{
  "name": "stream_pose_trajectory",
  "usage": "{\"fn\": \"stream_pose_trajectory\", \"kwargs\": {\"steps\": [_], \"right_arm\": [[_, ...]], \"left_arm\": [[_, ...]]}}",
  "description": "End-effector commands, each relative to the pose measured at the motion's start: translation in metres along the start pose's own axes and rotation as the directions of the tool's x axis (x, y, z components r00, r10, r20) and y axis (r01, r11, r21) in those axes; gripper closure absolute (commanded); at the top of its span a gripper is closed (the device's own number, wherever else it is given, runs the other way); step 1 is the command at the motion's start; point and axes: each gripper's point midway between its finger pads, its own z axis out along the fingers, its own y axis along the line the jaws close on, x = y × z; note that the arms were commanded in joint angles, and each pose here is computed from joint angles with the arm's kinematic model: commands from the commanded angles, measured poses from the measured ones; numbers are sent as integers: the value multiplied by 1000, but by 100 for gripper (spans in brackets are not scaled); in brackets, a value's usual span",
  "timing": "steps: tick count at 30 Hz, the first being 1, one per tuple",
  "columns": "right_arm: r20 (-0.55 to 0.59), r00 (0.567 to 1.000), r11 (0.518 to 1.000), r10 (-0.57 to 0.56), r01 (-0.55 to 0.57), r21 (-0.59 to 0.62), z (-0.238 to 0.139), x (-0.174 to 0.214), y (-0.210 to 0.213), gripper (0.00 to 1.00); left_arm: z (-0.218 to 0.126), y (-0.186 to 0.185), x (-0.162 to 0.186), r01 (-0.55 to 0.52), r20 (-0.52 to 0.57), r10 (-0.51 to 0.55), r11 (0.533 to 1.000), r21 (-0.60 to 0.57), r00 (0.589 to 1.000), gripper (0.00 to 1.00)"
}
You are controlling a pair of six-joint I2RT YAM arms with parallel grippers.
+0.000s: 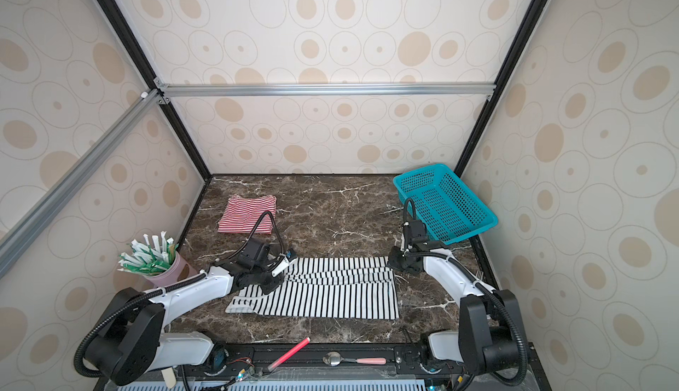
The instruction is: Fold and stack the tank tops
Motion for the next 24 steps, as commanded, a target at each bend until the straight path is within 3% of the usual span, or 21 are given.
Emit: {"fn": "stream_pose_trajectory", "kwargs": {"steps": [1, 16, 18, 20, 24], "right_arm": [[2, 1000, 1000, 4, -4, 16, -1, 6, -5, 100], [-62, 998, 997, 27, -22, 80, 19, 19, -21, 100], [-68, 997, 996, 31, -25, 83, 17, 21, -22, 93], [-53, 998, 994, 33, -28, 102, 10, 20, -24, 79], [0, 999, 997, 40, -40, 69, -9, 13, -15, 72]], "left_arm": [[-5, 11, 3, 3, -18, -5, 998, -71, 1000, 93], [-5, 2, 18, -40, -77, 38, 999, -28, 996, 85], [-5, 1, 19, -46, -82, 44, 999, -23, 996, 85], [-6, -1, 20, -55, -85, 54, 998, -13, 995, 86], [-19, 3, 11, -75, -63, 73, 997, -31, 995, 86]]}}
